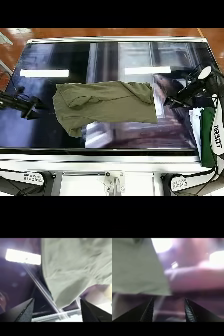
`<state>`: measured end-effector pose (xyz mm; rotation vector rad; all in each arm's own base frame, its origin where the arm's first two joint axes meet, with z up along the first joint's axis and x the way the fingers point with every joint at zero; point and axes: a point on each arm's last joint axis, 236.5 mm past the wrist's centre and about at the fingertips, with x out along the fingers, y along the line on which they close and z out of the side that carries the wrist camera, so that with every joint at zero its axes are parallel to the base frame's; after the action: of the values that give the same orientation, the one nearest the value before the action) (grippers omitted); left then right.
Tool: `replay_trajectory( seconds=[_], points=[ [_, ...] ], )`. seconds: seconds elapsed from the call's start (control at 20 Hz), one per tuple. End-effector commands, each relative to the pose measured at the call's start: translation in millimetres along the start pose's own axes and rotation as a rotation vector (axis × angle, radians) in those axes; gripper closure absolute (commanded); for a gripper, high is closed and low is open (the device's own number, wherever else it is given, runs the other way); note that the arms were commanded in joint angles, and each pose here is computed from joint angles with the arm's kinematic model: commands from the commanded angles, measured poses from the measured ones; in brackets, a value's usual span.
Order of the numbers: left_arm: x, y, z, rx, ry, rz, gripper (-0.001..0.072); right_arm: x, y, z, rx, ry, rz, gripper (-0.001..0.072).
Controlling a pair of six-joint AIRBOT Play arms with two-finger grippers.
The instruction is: Fold the shirts.
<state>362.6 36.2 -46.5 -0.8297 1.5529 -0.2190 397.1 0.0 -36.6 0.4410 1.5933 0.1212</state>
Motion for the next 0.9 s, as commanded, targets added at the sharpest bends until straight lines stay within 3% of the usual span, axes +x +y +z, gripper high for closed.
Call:
replay_trajectory(
  seconds=[0.0, 0.3, 0.55, 0.6, 0.7, 0.75, 0.8, 0.85],
  points=[
    [35, 11, -14, -0.043, 0.014, -0.011, -0.0006, 26, 21, -15, 0.041, 0.042, 0.151, 0.0197],
    [79, 7, -12, -0.016, 0.016, 0.031, -0.0006, 32, 21, -14, 0.041, 0.034, 0.14, 0.0197],
    [94, -4, 5, -0.042, -0.036, -0.015, -0.0001, 32, 21, -14, 0.042, 0.032, 0.14, 0.0197],
    [97, -9, 9, -0.053, -0.049, -0.034, 0.0083, 32, 21, -14, 0.042, 0.031, 0.14, 0.0197],
    [102, -21, 15, -0.071, -0.069, -0.08, 0.043, 32, 20, -12, 0.046, 0.024, 0.136, 0.0196],
    [103, -26, 16, -0.069, -0.072, -0.091, 0.057, 33, 16, -12, 0.045, 0.023, 0.12, 0.0114],
    [103, -29, 16, -0.055, -0.071, -0.098, 0.0649, 34, 9, -14, 0.039, 0.031, 0.09, 0.0039],
    [102, -31, 14, -0.031, -0.068, -0.106, 0.0667, 35, 1, -19, 0.034, 0.049, 0.058, 0.0039]
  ],
)
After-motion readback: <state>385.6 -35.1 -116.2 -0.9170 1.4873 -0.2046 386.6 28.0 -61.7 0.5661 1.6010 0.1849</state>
